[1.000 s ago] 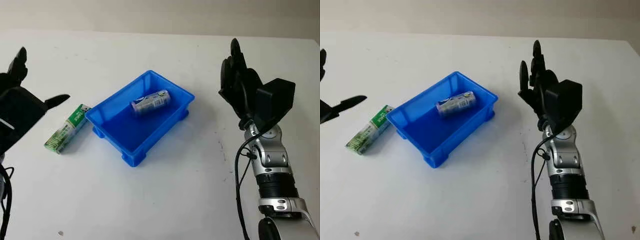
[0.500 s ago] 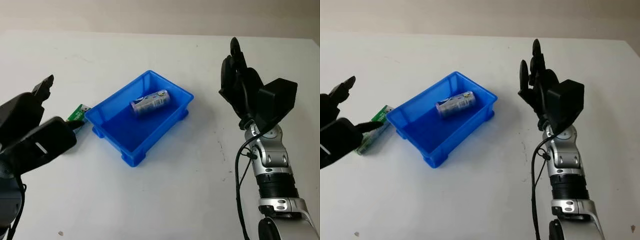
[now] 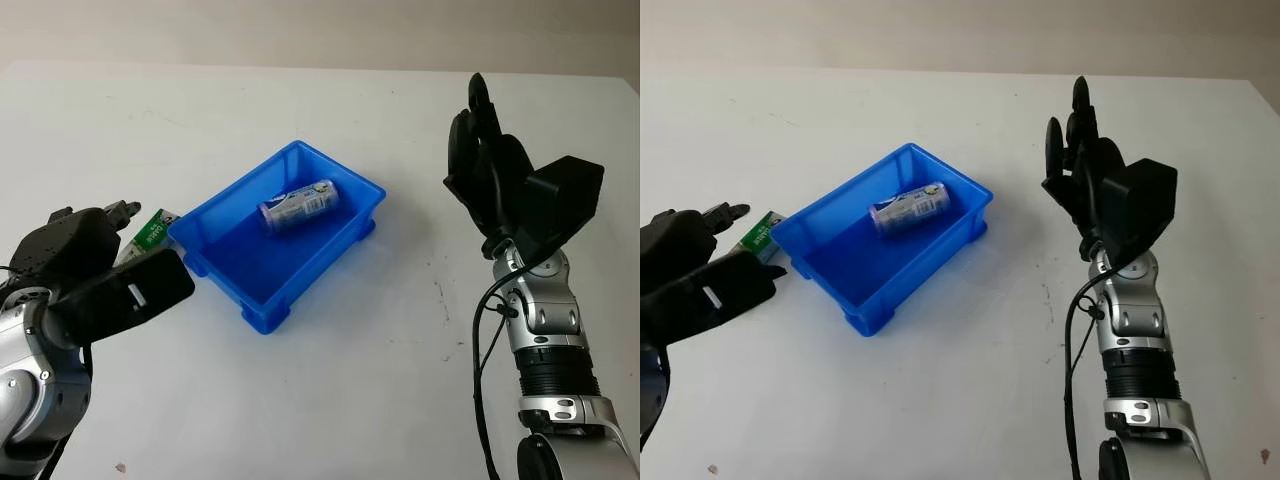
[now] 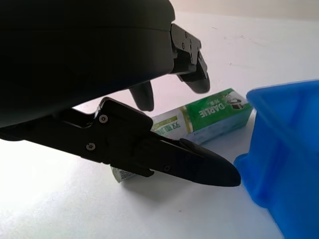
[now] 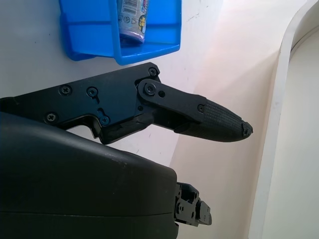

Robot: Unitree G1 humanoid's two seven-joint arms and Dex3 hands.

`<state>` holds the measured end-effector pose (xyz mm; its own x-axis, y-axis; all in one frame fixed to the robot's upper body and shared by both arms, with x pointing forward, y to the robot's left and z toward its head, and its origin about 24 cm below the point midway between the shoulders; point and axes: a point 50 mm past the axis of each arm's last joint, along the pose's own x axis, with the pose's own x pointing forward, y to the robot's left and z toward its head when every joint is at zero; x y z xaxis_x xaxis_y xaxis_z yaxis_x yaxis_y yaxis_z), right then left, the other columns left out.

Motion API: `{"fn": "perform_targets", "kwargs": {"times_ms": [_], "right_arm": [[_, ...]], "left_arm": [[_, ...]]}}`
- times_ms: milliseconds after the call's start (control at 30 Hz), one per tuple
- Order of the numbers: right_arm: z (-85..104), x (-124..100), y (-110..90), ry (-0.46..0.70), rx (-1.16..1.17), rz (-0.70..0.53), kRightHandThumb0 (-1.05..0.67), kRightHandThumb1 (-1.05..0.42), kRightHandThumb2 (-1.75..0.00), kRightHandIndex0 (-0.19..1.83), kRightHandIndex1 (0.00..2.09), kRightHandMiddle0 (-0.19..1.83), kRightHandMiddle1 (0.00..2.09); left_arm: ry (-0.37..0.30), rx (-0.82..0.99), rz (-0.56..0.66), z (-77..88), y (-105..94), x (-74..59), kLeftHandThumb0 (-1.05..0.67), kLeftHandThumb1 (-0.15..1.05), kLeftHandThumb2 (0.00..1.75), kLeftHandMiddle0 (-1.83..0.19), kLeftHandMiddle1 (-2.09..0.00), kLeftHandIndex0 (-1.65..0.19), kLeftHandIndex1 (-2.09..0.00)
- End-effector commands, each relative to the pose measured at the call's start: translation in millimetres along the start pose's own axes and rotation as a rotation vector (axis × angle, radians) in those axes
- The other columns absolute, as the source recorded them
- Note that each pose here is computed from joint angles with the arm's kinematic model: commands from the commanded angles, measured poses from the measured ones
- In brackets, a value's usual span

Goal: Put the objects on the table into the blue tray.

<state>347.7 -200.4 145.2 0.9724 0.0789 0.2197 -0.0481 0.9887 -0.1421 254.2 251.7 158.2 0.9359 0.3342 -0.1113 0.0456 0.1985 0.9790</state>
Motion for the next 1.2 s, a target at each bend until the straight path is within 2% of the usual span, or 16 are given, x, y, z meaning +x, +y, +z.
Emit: {"fn": "perform_targets", "kwargs": {"times_ms": [0,33,67,133,233,333,367,433,733,867,933,1000,1167], "right_arm": [[3.9,1.5,-2.3,-0.02,0.005,-0.005,-0.72,-1.05,-0.72,-0.19,0.0,-0.19,0.0],[4.0,1.6,-2.4,-0.021,0.006,-0.005,-0.72,-1.05,-0.72,-0.19,0.0,-0.19,0.0],[4.1,1.7,-2.4,-0.021,0.005,-0.007,-0.71,-1.05,-0.72,-0.19,0.0,-0.19,0.0],[4.5,1.8,-2.3,-0.023,0.005,-0.013,-0.72,-1.05,-0.72,-0.19,0.0,-0.19,0.0],[4.8,1.7,-2.3,-0.026,0.007,-0.011,-0.72,-1.05,-0.71,-0.19,0.0,-0.19,0.0],[5.5,1.8,-2.1,-0.03,0.014,-0.008,-0.72,-1.05,-0.71,-0.19,0.0,-0.19,0.0],[5.7,1.8,-2.2,-0.031,0.015,-0.009,-0.72,-1.05,-0.71,-0.19,0.0,-0.19,0.0],[5.9,1.9,-2.4,-0.033,0.015,-0.009,-0.72,-1.05,-0.71,-0.19,0.0,-0.19,0.0],[6.5,0.5,-2.5,-0.044,0.049,-0.003,-0.72,-1.05,-0.71,-0.19,0.0,-0.19,0.0],[6.8,0.0,-3.2,-0.055,0.049,-0.002,-0.7,-1.05,-0.71,-0.19,0.0,-0.19,0.0],[7.1,-0.2,-3.4,-0.057,0.049,-0.002,-0.71,-1.05,-0.71,-0.19,0.0,-0.19,0.0],[7.3,-0.3,-3.1,-0.06,0.059,-0.002,-0.71,-1.05,-0.7,-0.19,0.0,-0.19,0.0],[6.9,-0.3,-1.9,-0.066,0.072,-0.002,-0.7,-1.05,-0.7,-0.19,0.0,-0.19,0.0]], "left_arm": [[0.003,0.022,-0.006,3.2,-2.7,0.5,-0.86,1.05,0.14,0.19,-1.76,0.15,-1.47],[0.012,0.022,-0.011,3.8,-4.0,0.7,-0.85,1.05,0.14,0.19,-1.72,0.17,-1.48],[0.015,0.026,-0.016,5.0,-5.4,0.7,-0.83,1.05,0.13,0.19,-1.6,0.18,-1.39],[0.024,0.025,-0.019,7.6,-8.1,0.7,-0.8,1.05,0.12,0.19,-1.51,0.19,-1.29],[0.031,0.017,-0.007,9.8,-11.1,0.8,-0.75,1.05,0.1,0.13,-1.73,0.15,-1.2],[0.068,0.043,0.033,10.8,-15.6,5.2,-0.66,1.05,0.08,-0.01,-1.81,0.1,-1.14],[0.08,0.057,0.047,11.1,-16.6,6.8,-0.61,1.05,0.07,-0.06,-1.98,0.07,-1.12],[0.095,0.077,0.067,11.2,-17.5,8.8,-0.58,1.05,0.08,-0.12,-2.06,0.05,-1.13],[0.162,0.206,0.08,6.0,-25.4,24.4,-0.56,1.05,0.1,-0.57,-2.09,0.05,-1.51],[0.18,0.269,0.056,5.2,-27.8,29.4,-0.48,1.05,0.15,-0.59,-2.09,0.03,-1.36],[0.175,0.3,0.037,4.7,-26.6,30.0,-0.44,1.05,0.15,-0.6,-2.09,-0.05,-1.28],[0.17,0.327,0.018,2.7,-25.7,31.2,-0.42,1.05,0.12,-0.56,-2.09,-0.15,-1.16],[0.171,0.377,-0.052,-1.6,-22.1,35.1,-0.42,1.05,0.17,-0.43,-2.09,-0.18,-1.05]]}}
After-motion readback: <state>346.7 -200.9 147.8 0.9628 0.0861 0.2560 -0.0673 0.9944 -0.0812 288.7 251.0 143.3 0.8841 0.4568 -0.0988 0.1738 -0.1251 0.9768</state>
